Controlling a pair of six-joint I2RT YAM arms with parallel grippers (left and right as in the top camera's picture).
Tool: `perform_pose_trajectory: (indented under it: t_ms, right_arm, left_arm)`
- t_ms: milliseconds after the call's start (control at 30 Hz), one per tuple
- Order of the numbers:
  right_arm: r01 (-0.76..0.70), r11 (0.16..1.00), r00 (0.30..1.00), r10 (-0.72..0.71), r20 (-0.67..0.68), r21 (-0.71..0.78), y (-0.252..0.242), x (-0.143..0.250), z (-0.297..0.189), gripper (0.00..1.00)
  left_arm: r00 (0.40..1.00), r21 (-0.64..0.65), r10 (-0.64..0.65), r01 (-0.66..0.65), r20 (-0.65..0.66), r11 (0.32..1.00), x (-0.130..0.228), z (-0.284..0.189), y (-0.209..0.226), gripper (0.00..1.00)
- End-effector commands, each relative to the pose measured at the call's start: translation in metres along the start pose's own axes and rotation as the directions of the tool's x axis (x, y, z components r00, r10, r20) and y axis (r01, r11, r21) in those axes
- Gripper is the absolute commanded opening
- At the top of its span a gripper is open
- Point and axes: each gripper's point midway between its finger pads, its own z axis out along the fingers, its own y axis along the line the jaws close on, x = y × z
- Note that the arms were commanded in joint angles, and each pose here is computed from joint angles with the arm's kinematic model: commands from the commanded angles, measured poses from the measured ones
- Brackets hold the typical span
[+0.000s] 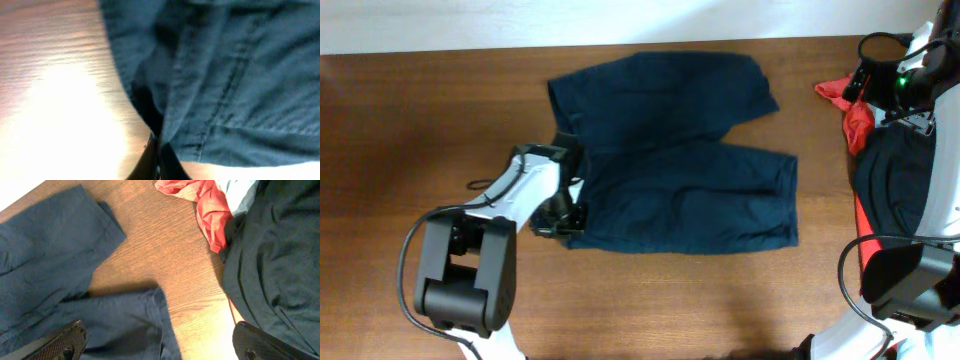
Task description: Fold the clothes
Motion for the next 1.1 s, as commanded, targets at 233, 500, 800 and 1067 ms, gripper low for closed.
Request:
perform_pose_trajectory:
  t_ms: [233,500,800,1067]
  right_arm:
    - [0.009,1.000,1.000,-0.009,0.003,0.009,-0.002,-0.001,0.000,0.99]
    - [0.009,1.000,1.000,-0.009,0.003,0.009,-0.002,-0.001,0.000,0.98]
    - [0.009,1.000,1.000,-0.009,0.003,0.009,-0.002,-0.001,0.000,0.99]
    - [0.009,1.000,1.000,-0.009,0.003,0.009,-0.002,-0.001,0.000,0.99]
  left_arm:
    - [0.999,-0.040,-0.051,0.050,-0.009,0.998,0.002,-0.005,0.026,0.52]
    - [0.995,0.018,-0.043,0.041,0.093,0.999,-0.017,-0.074,0.016,0.63]
    - [0.858,0.140,-0.067,-0.005,0.509,0.990,-0.105,-0.142,-0.005,0.80]
    - [0.790,0.169,-0.095,-0.011,0.606,0.986,-0.164,-0.126,-0.011,0.54]
